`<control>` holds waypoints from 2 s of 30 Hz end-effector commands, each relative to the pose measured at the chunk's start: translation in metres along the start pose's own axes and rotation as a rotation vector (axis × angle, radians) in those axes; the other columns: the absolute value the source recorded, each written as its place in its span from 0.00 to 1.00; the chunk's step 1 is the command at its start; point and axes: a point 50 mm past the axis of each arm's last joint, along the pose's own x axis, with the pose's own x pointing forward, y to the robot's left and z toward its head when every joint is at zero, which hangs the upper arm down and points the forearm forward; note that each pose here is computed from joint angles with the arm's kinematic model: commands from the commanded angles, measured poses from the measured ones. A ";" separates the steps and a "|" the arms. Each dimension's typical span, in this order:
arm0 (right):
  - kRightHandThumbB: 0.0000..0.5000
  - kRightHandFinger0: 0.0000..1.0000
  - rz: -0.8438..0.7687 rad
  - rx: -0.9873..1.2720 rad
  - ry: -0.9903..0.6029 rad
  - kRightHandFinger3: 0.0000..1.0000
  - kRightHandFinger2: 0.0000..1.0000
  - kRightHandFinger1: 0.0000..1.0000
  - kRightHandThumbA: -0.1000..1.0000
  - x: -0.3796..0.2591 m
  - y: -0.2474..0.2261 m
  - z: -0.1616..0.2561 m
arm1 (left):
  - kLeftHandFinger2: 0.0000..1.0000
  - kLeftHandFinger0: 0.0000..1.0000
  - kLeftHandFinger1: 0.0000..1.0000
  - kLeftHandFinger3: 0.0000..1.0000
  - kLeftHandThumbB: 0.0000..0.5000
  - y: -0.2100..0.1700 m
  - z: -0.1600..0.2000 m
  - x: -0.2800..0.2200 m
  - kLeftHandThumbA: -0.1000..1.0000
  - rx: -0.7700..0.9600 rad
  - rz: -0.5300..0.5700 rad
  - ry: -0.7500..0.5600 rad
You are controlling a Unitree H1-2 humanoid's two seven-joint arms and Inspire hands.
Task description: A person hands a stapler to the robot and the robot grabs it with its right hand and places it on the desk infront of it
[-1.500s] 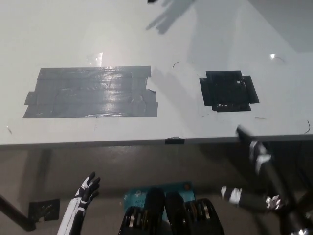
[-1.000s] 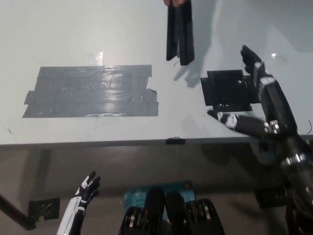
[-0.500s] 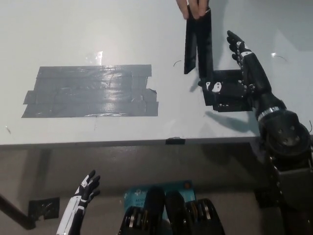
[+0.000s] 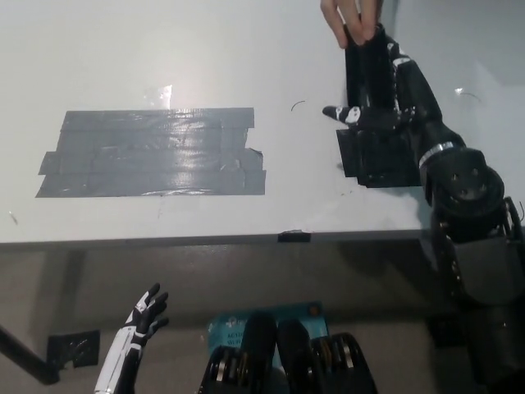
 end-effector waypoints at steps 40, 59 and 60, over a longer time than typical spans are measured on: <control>0.29 0.11 0.041 -0.192 -0.079 0.64 0.71 0.46 0.01 0.014 0.004 0.024 | 1.00 0.90 1.00 1.00 0.88 -0.001 0.005 0.001 1.00 -0.013 -0.025 -0.030; 0.23 0.01 0.275 -0.398 0.110 0.91 0.82 0.43 0.00 0.047 0.035 -0.032 | 1.00 0.89 1.00 1.00 0.88 0.003 0.011 0.010 1.00 0.002 -0.024 -0.050; 0.24 0.01 0.276 -0.402 0.122 0.90 0.82 0.44 0.00 0.047 0.034 -0.034 | 1.00 0.88 1.00 1.00 0.89 0.003 0.011 0.009 1.00 -0.001 -0.025 -0.048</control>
